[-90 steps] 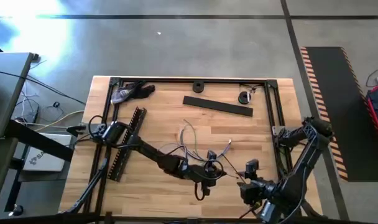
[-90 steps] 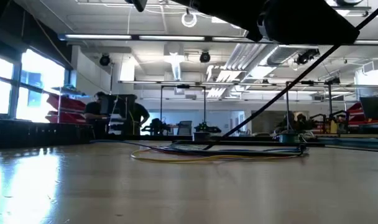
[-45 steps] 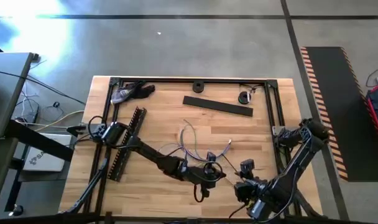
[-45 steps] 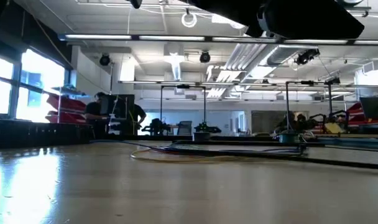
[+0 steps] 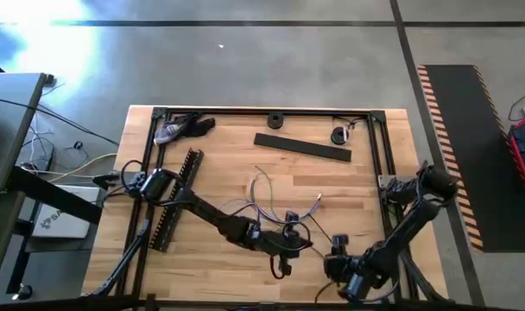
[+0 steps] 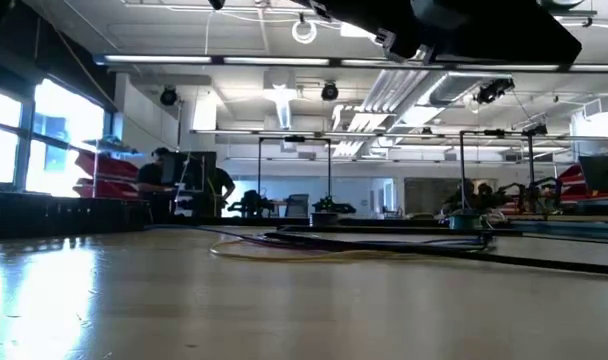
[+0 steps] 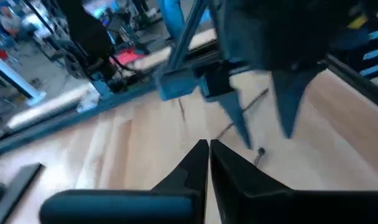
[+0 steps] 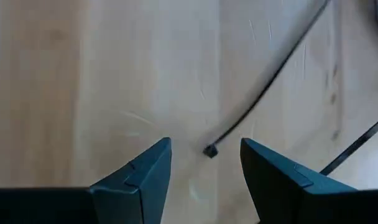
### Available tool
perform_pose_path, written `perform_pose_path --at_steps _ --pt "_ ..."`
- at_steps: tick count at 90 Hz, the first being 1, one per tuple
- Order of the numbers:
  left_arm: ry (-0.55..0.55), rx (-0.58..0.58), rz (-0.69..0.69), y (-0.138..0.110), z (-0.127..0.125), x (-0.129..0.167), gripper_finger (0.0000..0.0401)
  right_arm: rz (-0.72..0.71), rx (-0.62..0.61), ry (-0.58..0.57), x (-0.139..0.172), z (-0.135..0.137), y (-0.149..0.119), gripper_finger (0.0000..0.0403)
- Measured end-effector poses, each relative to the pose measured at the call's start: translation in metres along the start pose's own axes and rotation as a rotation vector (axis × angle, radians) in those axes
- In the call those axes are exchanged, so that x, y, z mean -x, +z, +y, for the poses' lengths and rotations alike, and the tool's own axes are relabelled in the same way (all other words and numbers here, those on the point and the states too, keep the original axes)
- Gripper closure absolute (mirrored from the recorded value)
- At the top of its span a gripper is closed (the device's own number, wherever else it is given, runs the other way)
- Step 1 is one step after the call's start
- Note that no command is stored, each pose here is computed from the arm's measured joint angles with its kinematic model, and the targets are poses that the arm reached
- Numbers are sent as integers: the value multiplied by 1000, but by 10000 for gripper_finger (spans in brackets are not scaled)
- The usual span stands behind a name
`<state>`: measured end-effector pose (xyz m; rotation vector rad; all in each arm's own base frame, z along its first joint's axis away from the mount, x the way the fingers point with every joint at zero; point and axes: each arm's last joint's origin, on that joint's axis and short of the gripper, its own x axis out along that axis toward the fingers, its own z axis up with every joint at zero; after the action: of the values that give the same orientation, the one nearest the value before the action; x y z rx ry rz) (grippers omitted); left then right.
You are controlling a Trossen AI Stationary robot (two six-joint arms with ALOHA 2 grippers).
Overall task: Ziptie cables
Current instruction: Insert the cable zip tie into the cable wires
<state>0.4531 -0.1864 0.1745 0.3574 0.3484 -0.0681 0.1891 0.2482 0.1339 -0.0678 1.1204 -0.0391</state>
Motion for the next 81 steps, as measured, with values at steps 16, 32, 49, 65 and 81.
perform_pose_path --at_steps 16,32,49,65,81 --pt "-21 20 20 -3 2 -1 401 9 -121 54 -15 -10 -8 240" --pt "-82 28 22 -6 9 -5 401 35 -198 69 -21 -16 -5 323" --pt "-126 7 74 -20 18 -13 395 81 -366 101 -22 -23 4 394" --pt "-181 -53 53 -22 22 -16 359 33 -561 136 -2 -34 16 401" --pt "-202 -63 42 -22 18 -16 313 -22 -710 180 17 -48 13 401"
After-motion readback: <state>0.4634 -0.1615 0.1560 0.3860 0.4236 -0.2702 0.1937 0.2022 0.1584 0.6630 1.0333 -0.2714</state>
